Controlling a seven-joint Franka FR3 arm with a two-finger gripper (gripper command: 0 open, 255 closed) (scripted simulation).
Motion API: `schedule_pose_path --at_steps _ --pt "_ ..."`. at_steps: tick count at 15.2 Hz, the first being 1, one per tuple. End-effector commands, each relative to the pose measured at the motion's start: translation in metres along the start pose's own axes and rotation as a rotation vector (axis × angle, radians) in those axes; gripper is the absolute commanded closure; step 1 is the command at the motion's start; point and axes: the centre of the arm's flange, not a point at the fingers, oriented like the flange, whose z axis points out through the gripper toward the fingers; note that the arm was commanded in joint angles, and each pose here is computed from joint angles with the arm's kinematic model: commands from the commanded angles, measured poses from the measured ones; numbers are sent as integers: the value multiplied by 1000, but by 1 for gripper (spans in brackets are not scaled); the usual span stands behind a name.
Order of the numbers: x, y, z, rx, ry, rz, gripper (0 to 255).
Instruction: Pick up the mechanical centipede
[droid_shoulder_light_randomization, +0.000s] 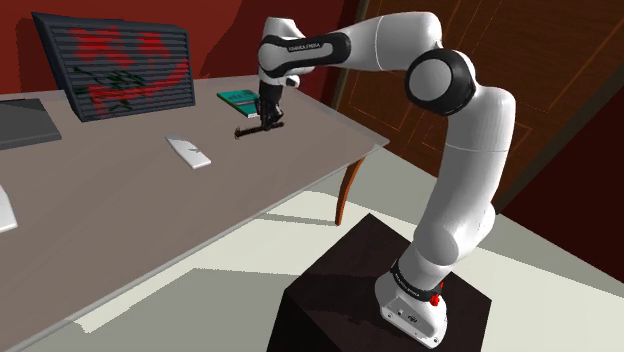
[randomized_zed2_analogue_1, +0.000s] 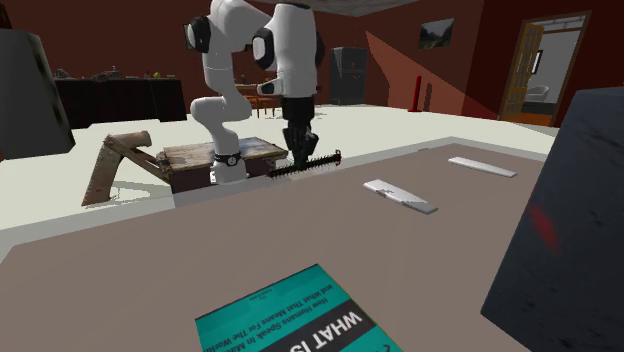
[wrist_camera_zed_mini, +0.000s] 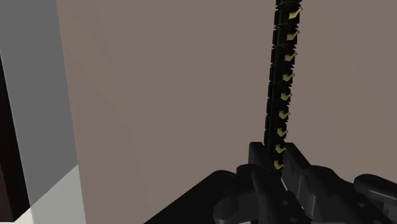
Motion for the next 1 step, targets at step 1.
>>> schedule_pose_path --at_steps 1 --pt "0 0 -4 0 0 0 255"
